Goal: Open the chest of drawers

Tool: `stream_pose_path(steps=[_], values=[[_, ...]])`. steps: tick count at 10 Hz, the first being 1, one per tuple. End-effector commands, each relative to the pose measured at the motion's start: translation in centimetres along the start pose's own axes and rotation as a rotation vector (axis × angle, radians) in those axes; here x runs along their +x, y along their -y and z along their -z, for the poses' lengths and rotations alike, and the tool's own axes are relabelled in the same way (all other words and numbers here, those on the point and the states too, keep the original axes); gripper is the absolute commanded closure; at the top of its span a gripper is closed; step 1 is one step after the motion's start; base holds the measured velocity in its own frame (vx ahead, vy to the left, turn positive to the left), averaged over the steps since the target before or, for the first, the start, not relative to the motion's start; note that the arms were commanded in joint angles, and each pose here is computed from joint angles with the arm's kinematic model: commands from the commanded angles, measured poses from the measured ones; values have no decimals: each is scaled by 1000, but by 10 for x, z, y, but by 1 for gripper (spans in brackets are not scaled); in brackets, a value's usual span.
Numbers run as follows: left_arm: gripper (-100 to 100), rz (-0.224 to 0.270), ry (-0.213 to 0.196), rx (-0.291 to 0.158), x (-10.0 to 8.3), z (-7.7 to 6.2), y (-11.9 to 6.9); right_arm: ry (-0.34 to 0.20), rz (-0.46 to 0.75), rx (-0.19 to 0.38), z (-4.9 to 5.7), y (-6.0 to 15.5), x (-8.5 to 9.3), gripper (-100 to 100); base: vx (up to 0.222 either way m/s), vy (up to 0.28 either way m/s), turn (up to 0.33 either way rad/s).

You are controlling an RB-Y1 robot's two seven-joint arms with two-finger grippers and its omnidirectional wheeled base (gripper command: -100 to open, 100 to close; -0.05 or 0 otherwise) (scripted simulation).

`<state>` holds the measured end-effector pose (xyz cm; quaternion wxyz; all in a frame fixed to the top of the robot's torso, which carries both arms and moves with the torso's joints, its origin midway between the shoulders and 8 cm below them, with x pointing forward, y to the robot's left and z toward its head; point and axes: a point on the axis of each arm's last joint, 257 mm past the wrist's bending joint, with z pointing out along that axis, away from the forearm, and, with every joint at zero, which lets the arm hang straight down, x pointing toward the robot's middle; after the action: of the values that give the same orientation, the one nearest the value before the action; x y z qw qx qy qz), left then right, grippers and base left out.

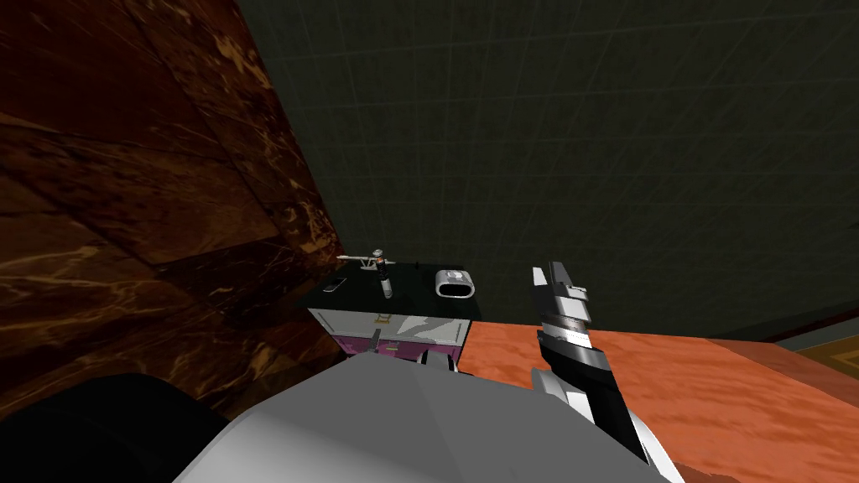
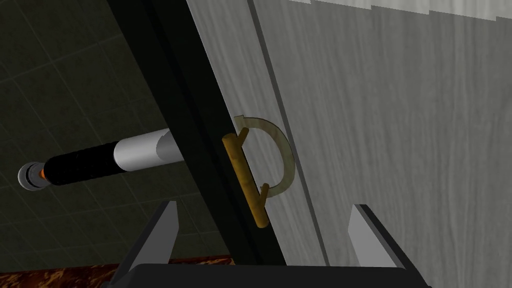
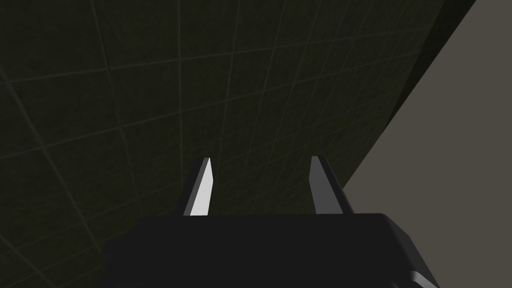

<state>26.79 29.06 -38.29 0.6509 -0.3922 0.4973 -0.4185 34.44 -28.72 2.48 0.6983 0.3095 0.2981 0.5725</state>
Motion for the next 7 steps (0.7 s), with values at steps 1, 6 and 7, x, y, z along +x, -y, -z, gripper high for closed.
stream_pose_path(steps=[1, 6, 7], values=[[-100, -4, 11, -4, -5, -21, -4, 0, 0, 0, 0, 0, 0, 0, -58, -13, -62], [-100, -8, 37, -13, -16, -70, -9, 0, 0, 0, 0, 0, 0, 0, -72, -16, -53], [-100, -8, 34, -7, -16, -62, -5, 0, 0, 0, 0, 0, 0, 0, -33, -9, -16]])
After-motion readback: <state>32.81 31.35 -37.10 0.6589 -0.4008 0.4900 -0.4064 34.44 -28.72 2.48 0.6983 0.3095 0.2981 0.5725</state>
